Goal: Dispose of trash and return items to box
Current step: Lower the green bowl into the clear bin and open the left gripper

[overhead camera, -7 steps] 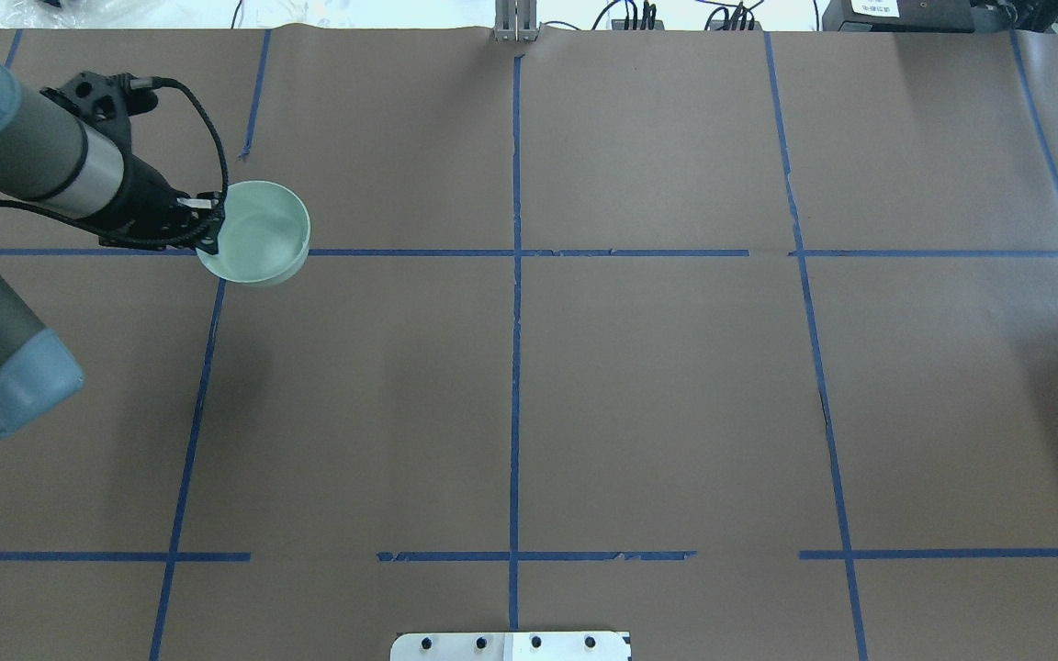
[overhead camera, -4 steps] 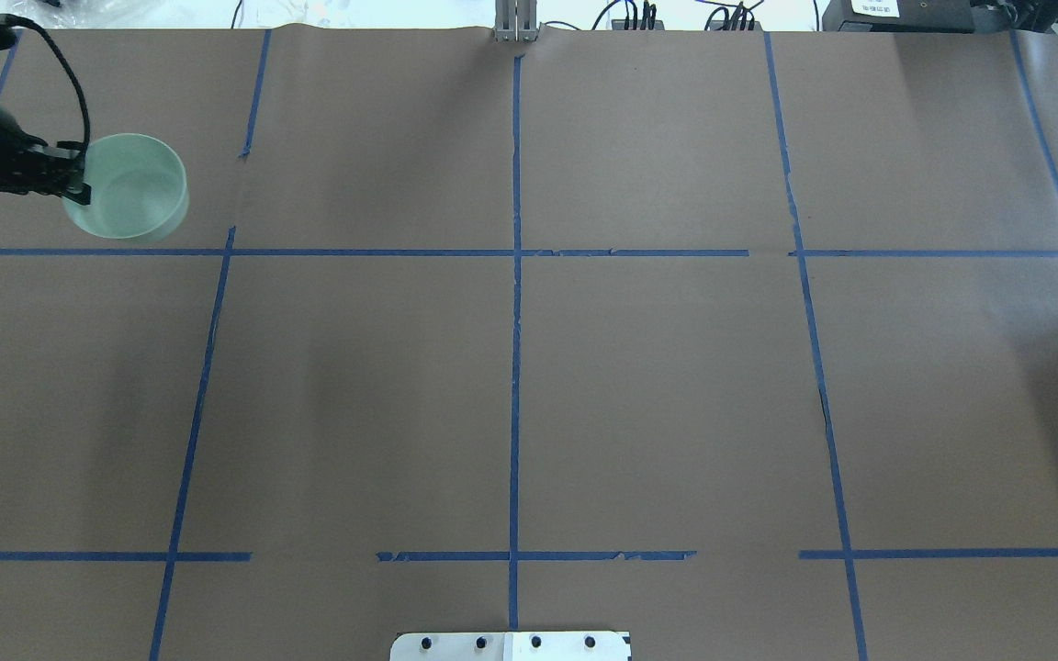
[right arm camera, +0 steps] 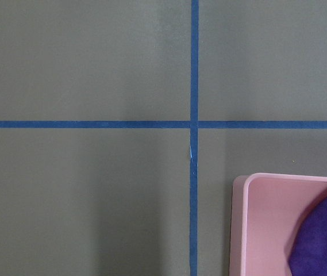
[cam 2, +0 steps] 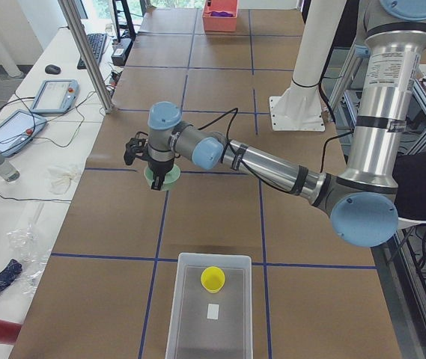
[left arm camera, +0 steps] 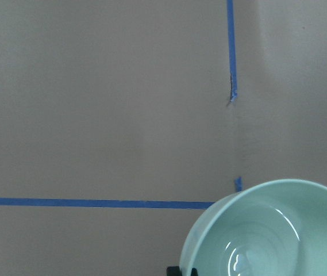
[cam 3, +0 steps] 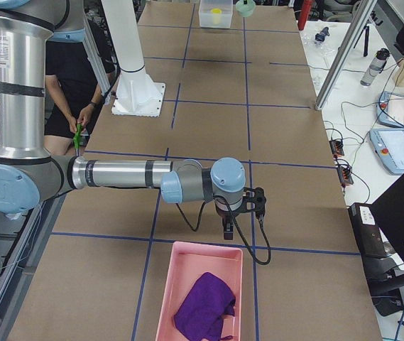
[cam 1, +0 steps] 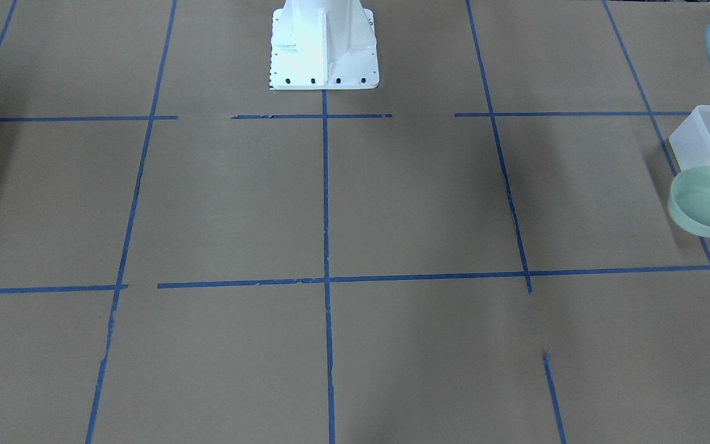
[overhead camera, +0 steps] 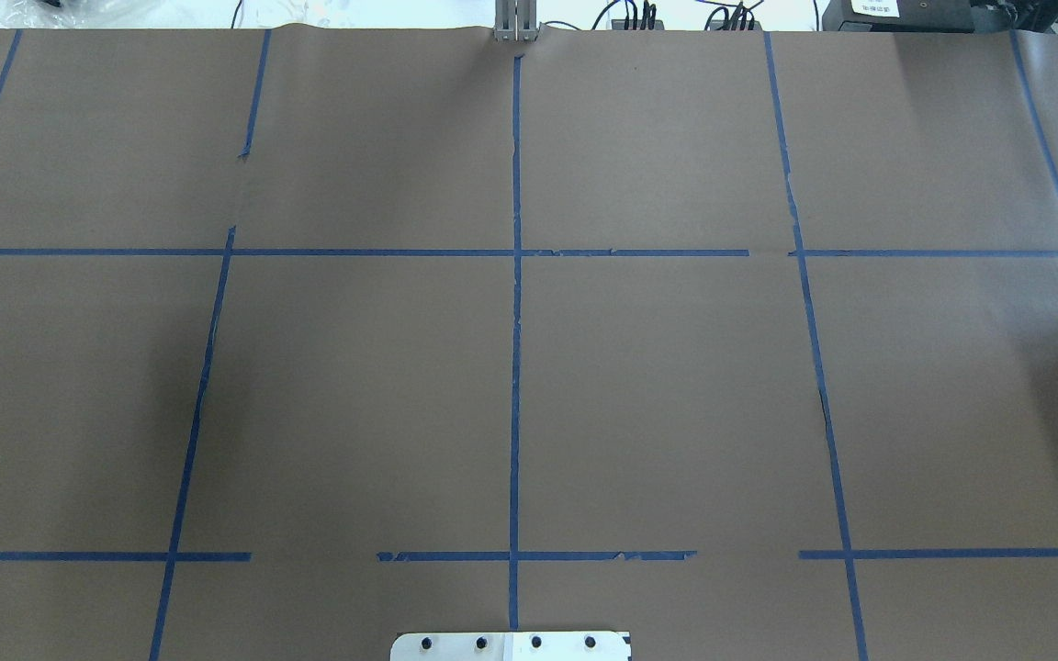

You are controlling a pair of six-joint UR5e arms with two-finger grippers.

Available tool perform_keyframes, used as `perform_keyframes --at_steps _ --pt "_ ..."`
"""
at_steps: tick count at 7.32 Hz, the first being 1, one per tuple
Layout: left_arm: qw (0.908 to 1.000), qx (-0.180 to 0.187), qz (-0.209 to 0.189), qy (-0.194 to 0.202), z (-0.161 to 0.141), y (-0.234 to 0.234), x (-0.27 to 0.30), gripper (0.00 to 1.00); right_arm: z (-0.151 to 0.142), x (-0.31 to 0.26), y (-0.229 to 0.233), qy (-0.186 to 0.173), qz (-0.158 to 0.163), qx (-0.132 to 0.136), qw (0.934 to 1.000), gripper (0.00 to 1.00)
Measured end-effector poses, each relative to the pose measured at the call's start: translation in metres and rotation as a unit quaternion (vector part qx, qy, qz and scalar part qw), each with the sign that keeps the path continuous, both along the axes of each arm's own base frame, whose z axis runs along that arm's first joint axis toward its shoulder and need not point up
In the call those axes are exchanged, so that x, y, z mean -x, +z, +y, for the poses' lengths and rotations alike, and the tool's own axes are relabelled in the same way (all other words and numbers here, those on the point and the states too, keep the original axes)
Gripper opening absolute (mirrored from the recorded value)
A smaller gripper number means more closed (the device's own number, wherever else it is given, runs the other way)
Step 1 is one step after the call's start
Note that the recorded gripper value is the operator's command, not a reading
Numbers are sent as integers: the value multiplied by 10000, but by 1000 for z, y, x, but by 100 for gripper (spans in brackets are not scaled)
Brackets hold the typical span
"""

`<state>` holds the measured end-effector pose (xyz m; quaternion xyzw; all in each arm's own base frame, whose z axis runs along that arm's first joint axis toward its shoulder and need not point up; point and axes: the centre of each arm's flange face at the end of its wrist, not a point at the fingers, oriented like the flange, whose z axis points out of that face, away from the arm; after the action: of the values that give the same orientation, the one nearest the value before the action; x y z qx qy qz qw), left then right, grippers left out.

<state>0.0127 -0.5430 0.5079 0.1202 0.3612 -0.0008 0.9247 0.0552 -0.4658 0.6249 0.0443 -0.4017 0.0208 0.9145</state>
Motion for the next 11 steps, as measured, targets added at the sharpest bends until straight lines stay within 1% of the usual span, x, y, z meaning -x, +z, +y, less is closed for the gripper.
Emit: perform_keyframes --at_steps 2,4,5,6,7,8,9,10,11 --pt "9988 -77 -333 339 9 88 75 0 0 0 0 -2 -5 -10 10000 100" --pt "9956 -98 -533 767 35 173 132 0 0 0 -3 -2 -12 -34 10000 100" --pt "9944 -57 -557 902 57 206 143 0 0 0 -4 0 -16 -46 10000 100" --pt "9933 -58 -636 965 85 238 146 0 0 0 -6 1 -17 -58 10000 100" --pt "9915 -92 -851 982 116 267 147 0 0 0 -8 1 -17 -76 10000 100" --pt "9893 -91 -1075 978 140 289 148 0 -1 0 -8 1 -18 -85 10000 100" --pt "9879 -74 -1201 975 152 302 149 23 0 0 -8 0 -22 -82 10000 100" --pt "9875 -58 -1249 963 157 308 150 93 0 0 -8 1 -26 -79 10000 100" --pt "9875 -43 -1262 940 156 309 150 100 1 0 -8 3 -29 -77 10000 100"
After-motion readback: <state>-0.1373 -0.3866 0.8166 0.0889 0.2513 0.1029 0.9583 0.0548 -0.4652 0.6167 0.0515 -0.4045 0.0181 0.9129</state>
